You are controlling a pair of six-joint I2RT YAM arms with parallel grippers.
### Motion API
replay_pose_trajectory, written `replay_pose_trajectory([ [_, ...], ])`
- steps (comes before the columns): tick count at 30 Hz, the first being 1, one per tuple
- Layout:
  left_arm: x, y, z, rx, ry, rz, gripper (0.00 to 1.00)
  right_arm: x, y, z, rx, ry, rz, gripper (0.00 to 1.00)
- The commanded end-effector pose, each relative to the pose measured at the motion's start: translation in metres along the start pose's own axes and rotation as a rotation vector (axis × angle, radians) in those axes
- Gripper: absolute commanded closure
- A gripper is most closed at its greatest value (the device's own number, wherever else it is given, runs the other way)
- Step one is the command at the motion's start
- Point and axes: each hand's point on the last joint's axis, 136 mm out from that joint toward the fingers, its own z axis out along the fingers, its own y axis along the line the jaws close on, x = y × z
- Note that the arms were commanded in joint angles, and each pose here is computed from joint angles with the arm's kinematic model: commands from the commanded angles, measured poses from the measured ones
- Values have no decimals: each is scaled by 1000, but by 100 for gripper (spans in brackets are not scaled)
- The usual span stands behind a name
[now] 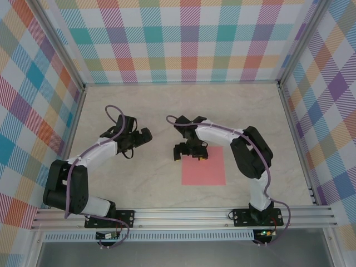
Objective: Fold a paper plane with a square sheet of paper (pick it up from the middle)
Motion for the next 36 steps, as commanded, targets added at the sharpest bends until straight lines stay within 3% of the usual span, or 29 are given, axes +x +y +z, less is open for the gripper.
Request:
replay_pose_trajectory([
  [1, 10, -5, 4, 15, 18, 3, 0, 0, -24, -41, 64, -92, 92, 0],
  [5, 15, -7, 5, 20, 31, 11, 0, 10, -47, -24, 90, -65, 179, 0],
  [36, 20, -9, 12, 2, 57, 24, 0, 41, -81, 62, 172, 128, 180, 9],
])
